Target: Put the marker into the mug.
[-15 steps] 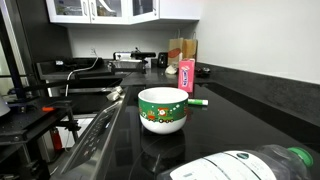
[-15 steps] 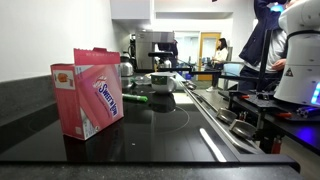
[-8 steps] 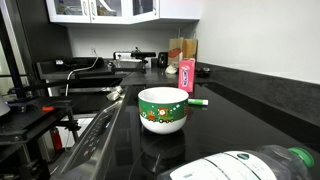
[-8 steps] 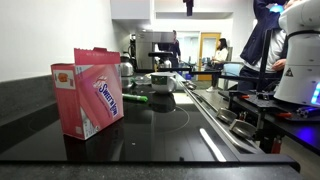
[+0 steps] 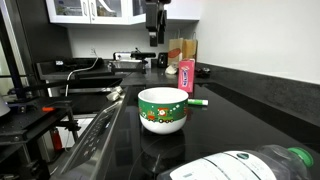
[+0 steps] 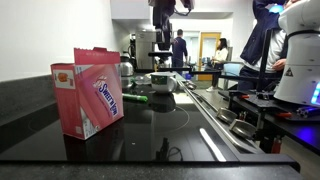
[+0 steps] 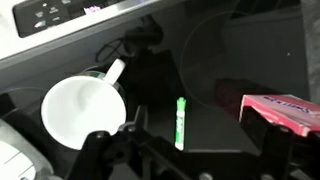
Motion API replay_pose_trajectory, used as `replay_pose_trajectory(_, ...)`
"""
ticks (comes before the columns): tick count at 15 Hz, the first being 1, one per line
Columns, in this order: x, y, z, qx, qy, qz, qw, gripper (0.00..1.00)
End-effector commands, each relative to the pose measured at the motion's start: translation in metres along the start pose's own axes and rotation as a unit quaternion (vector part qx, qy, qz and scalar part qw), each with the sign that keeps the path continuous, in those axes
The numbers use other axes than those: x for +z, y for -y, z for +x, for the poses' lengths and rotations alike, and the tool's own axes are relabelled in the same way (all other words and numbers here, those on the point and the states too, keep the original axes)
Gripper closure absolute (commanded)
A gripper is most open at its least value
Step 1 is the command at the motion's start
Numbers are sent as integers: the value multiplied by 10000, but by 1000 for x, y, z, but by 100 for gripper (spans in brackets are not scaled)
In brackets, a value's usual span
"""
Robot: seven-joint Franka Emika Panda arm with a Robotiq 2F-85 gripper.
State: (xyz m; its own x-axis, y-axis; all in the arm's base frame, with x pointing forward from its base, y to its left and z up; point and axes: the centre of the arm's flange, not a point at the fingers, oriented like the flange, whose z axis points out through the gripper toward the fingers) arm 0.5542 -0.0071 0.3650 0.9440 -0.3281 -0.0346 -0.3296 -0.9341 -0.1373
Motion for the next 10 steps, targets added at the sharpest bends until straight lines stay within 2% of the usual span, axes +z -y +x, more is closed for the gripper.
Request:
replay_pose_trajectory(1, 36, 17, 46, 128, 34, 20, 9999, 0)
replay_pose_trajectory(6, 88, 35, 80, -1, 223, -375, 9990, 0)
replay_pose_trajectory(10, 117, 34, 109, 43, 224, -616, 9978, 0)
